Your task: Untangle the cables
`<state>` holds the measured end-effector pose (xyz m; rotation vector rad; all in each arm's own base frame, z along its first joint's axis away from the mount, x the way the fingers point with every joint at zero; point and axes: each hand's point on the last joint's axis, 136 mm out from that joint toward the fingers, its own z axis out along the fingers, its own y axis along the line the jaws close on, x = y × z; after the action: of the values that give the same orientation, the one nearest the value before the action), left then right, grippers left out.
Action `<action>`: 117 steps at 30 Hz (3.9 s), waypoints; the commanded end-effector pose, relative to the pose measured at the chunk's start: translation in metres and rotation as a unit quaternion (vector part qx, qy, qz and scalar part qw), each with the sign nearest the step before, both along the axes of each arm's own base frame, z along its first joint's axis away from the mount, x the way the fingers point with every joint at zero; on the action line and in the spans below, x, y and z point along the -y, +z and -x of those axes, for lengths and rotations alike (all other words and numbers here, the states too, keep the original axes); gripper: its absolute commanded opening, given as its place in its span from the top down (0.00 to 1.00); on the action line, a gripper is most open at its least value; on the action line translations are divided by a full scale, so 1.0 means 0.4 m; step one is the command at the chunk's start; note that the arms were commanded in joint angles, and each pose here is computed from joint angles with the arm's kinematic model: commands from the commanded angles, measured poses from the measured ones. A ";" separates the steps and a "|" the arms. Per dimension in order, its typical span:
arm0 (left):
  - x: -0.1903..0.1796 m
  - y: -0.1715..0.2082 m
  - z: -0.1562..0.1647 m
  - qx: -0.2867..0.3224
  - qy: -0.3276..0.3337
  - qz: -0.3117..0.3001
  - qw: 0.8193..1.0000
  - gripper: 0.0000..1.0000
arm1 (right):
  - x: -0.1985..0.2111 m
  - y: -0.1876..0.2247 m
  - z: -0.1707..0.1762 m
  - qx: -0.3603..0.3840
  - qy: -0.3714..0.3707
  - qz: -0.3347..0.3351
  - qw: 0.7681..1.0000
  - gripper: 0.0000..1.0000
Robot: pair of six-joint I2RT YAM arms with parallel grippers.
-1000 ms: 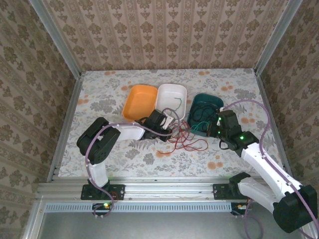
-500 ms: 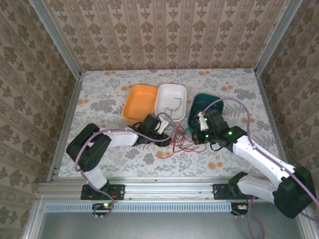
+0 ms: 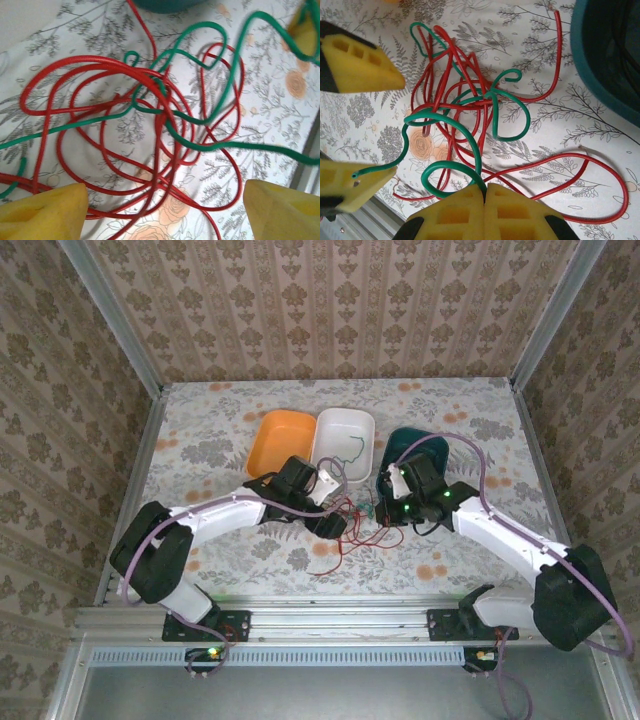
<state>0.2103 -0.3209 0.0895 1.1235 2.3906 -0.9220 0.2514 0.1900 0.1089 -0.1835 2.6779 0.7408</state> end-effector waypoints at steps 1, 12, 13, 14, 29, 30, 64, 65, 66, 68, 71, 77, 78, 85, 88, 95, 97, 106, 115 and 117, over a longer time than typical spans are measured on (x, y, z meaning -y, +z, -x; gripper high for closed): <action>0.022 0.011 0.033 -0.017 -0.043 0.009 0.999 0.18 | -0.012 0.026 -0.021 -0.011 -0.017 -0.035 0.999 0.94; 0.055 -0.127 -0.052 -0.017 0.007 -0.041 0.999 0.72 | 0.007 0.065 -0.030 -0.025 -0.048 -0.105 0.993 0.95; 0.047 -0.144 -0.064 -0.016 0.023 -0.050 0.998 0.86 | 0.012 0.072 -0.031 -0.024 -0.053 -0.111 0.992 0.95; 0.039 -0.158 -0.070 -0.021 0.032 -0.053 0.998 0.92 | 0.017 0.081 -0.033 -0.023 -0.058 -0.119 0.991 0.95; -0.090 -0.315 -0.037 -0.095 0.105 -0.125 0.982 1.00 | 0.157 0.418 -0.073 0.166 -0.138 -0.224 0.950 0.96; -0.095 -0.322 -0.032 -0.098 0.105 -0.130 0.981 1.00 | 0.169 0.441 -0.073 0.185 -0.142 -0.218 0.948 0.96; -0.046 -0.290 -0.001 -0.093 0.072 -0.102 0.988 1.00 | -0.124 -0.125 -0.081 -0.037 0.073 0.023 0.996 0.62; -0.046 -0.290 -0.001 -0.094 0.072 -0.101 0.988 1.00 | -0.128 -0.129 -0.086 -0.037 0.072 0.020 0.996 0.62; -0.044 -0.289 -0.001 -0.094 0.072 -0.099 0.988 1.00 | -0.134 -0.132 -0.093 -0.036 0.071 0.017 0.997 0.62; -0.041 -0.288 0.000 -0.094 0.070 -0.097 0.988 1.00 | -0.140 -0.143 -0.100 -0.038 0.069 0.014 0.997 0.63; -0.039 -0.289 -0.002 -0.094 0.070 -0.097 0.988 1.00 | -0.151 -0.151 -0.103 -0.042 0.072 0.005 0.997 0.72; -0.043 -0.297 -0.011 -0.092 0.078 -0.105 0.987 1.00 | -0.158 -0.099 -0.082 -0.013 0.088 -0.029 0.996 0.97; -0.044 -0.300 -0.013 -0.091 0.080 -0.108 0.987 1.00 | -0.156 -0.078 -0.074 -0.003 0.092 -0.035 0.995 0.99; -0.060 -0.326 -0.014 -0.096 0.089 -0.124 0.984 1.00 | -0.110 0.111 -0.023 0.072 0.095 -0.108 0.987 1.00; -0.065 -0.338 -0.008 -0.101 0.090 -0.128 0.982 1.00 | -0.063 0.219 -0.025 0.113 0.066 -0.164 0.978 1.00; -0.070 -0.357 -0.002 -0.107 0.088 -0.134 0.981 1.00 | 0.049 0.412 -0.057 0.183 -0.004 -0.258 0.949 1.00; -0.070 -0.360 -0.001 -0.108 0.087 -0.135 0.981 1.00 | 0.064 0.444 -0.061 0.192 -0.009 -0.271 0.943 1.00; -0.082 -0.377 0.007 -0.110 0.084 -0.145 0.980 1.00 | 0.121 0.556 -0.077 0.227 -0.034 -0.334 0.914 1.00; -0.096 -0.391 0.020 -0.112 0.082 -0.155 0.978 1.00 | 0.155 0.629 -0.065 0.260 -0.041 -0.360 0.895 1.00; -0.099 -0.393 0.022 -0.113 0.083 -0.156 0.978 1.00 | 0.160 0.643 -0.062 0.270 -0.041 -0.360 0.892 1.00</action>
<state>0.2493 -0.3481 0.0197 0.9445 2.4525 -0.9572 0.2863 0.1266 0.3201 0.0536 1.8870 1.3685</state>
